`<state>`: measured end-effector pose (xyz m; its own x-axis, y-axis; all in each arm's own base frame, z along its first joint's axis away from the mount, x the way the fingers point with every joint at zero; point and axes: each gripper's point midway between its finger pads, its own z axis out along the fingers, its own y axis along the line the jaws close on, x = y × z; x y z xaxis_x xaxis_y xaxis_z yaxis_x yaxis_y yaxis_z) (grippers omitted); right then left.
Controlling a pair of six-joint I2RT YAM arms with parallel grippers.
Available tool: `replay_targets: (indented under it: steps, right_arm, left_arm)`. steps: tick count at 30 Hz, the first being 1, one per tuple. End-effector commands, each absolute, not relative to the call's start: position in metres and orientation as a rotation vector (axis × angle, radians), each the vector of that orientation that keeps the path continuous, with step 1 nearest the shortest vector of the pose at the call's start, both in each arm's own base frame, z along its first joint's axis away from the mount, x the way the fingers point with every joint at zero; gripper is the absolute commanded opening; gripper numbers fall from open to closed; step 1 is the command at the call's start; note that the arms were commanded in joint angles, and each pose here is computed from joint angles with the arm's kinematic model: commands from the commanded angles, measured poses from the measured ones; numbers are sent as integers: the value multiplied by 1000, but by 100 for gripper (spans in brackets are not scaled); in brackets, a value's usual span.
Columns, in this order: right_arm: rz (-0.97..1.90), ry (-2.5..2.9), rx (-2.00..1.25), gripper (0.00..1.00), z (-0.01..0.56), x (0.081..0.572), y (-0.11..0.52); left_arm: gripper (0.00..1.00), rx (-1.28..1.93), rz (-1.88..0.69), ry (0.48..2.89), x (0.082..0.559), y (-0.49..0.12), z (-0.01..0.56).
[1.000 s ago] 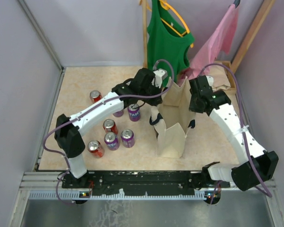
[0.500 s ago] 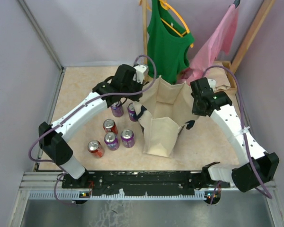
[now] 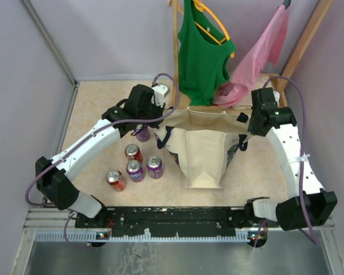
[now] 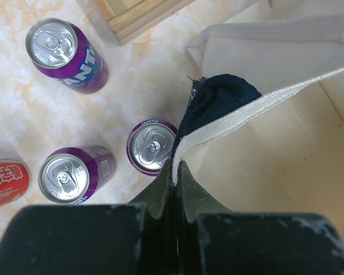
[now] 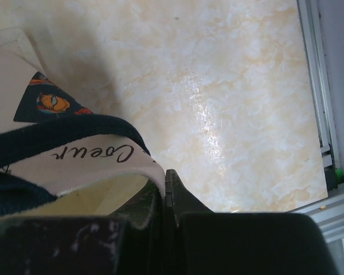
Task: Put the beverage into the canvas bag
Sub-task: Adjust the canvas bag at the center of the board.
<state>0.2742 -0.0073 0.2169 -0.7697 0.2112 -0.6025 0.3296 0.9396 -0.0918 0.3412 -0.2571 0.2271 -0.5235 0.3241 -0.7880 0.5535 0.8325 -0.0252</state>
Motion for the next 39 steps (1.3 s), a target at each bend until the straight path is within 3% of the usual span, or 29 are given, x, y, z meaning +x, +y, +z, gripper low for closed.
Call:
replay_targets:
  steps: [1,22,29,31,33,35,39]
  right_arm:
    - [-454,2432,379,0,236,266,-50]
    - [-170,2506,353,0,201,274,-12]
    - [-90,2542,334,16,186,273,1]
    - [-77,2554,327,25,183,274,3]
    - [-74,2562,319,34,181,275,4]
    - [-72,2562,311,41,181,276,4]
    - [-28,2550,290,48,183,282,9]
  left_arm:
    - [0,609,-193,2157,344,-213,233]
    - [0,781,-579,2136,307,-300,225]
    - [0,774,-561,2145,314,-303,217]
    - [1,777,-563,2148,314,-304,216]
    - [13,782,-573,2151,312,-305,215]
    - [32,788,-587,2149,311,-307,216]
    - [58,800,-634,2125,309,-315,223]
